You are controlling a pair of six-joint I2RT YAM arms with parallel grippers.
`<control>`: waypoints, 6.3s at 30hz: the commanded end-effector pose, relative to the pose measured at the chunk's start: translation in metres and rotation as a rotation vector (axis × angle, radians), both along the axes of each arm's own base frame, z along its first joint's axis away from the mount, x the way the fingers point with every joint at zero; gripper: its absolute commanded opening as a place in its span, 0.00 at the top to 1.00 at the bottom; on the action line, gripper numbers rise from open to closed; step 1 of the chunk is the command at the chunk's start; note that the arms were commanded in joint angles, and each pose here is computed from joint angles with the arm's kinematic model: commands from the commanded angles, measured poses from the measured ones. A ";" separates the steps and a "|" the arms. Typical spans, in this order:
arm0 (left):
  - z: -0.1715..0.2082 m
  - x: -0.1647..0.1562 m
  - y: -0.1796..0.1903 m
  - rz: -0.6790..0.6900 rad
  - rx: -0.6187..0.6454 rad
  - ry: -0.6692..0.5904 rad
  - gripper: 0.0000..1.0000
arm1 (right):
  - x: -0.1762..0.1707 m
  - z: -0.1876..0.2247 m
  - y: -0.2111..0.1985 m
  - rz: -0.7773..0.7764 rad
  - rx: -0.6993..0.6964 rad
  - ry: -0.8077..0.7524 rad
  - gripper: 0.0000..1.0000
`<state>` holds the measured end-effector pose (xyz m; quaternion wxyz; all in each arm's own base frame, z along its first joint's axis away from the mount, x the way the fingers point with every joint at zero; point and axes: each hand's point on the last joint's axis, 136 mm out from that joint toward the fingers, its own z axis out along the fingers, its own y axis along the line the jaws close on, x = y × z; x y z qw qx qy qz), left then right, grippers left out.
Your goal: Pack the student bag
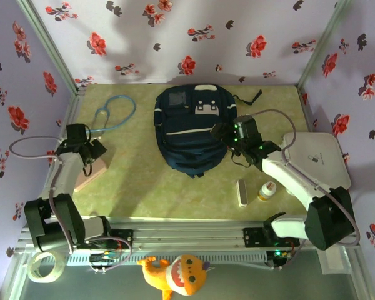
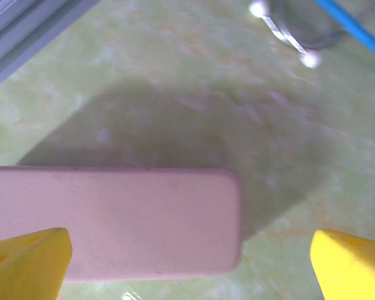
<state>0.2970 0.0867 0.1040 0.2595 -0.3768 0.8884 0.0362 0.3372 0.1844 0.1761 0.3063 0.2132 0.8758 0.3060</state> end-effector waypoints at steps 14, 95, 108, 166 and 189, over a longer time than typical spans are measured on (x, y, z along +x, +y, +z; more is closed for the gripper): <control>-0.057 -0.041 0.070 0.354 -0.120 0.126 0.06 | 0.006 0.016 0.003 0.013 0.017 -0.034 0.16; -0.081 -0.022 -0.173 -0.610 -0.102 0.386 0.12 | 0.010 0.010 -0.005 -0.011 -0.026 -0.015 0.10; -0.090 -0.026 -0.175 -0.620 -0.098 0.406 0.26 | 0.025 0.019 -0.020 0.118 -0.357 -0.061 0.11; 0.017 0.001 -0.176 -0.608 -0.120 0.137 0.41 | 0.052 -0.067 0.073 1.267 -1.161 -0.043 0.71; 0.058 -0.023 -0.258 -0.937 -0.347 -0.043 0.45 | 0.079 0.129 0.152 0.708 -0.498 -0.454 1.00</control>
